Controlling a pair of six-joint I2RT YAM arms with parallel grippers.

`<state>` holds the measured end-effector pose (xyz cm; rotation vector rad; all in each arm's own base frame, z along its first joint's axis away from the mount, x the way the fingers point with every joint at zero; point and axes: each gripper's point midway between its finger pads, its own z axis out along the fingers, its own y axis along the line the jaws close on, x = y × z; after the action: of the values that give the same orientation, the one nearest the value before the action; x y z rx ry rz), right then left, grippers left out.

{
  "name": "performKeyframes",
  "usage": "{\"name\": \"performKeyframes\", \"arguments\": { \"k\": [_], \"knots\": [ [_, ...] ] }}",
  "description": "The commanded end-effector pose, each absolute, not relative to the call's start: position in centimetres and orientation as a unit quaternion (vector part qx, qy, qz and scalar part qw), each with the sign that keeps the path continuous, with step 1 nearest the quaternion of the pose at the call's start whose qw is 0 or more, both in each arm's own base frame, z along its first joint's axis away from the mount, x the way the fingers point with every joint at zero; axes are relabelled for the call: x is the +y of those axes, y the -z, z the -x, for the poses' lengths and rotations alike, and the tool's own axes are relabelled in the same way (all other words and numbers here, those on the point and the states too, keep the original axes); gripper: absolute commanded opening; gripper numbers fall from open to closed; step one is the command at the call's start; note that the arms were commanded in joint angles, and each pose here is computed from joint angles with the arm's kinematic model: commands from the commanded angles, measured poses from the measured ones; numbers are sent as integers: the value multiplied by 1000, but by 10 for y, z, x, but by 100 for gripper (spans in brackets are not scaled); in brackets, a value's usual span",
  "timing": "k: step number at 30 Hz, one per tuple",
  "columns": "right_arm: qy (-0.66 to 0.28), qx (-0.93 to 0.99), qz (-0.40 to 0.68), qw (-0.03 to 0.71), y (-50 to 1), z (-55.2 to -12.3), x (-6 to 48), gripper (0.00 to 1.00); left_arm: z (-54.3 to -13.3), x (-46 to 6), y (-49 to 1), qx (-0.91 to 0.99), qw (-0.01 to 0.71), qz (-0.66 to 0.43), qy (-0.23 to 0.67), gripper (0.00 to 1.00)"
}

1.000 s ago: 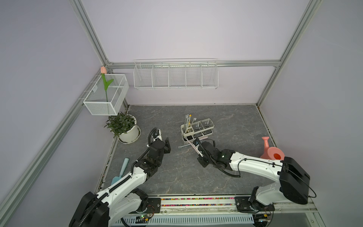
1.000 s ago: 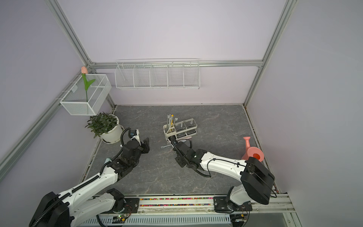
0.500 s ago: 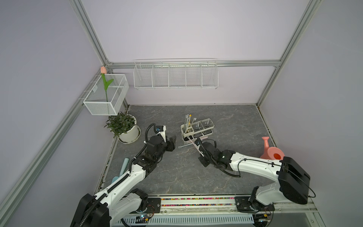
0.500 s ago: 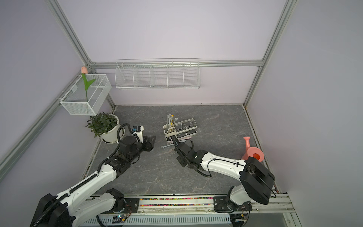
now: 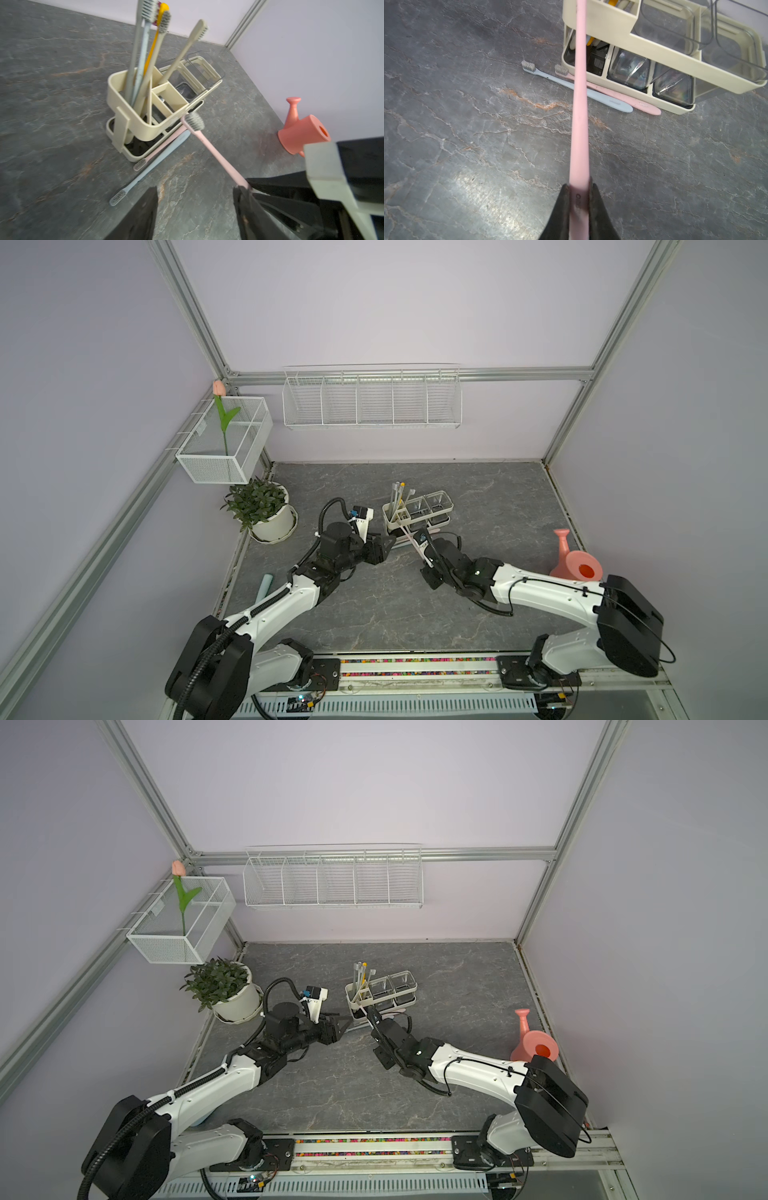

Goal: Place the toothbrush into the toothbrush holder
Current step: Pick up the toothbrush from the center of the board.

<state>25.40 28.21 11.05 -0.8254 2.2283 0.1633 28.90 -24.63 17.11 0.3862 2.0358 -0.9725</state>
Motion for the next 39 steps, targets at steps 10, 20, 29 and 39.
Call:
{"name": "performKeyframes", "arguments": {
  "k": [10, 20, 29, 39],
  "knots": [
    [-86, 862, 314, 388, -119, -255, 285, 7, -290, -278, -177, 781, 386, -190, 453, 60],
    [-119, 857, 311, 393, -125, -249, 289, 7, -294, -281, -167, 787, 385, -180, 447, 58],
    [-152, 849, 318, 394, -126, -241, 295, 7, -300, -276, -163, 792, 397, -160, 436, 55],
    [-169, 840, 325, 400, -132, -239, 302, 7, -302, -279, -159, 790, 391, -151, 447, 52]
  ]
}}
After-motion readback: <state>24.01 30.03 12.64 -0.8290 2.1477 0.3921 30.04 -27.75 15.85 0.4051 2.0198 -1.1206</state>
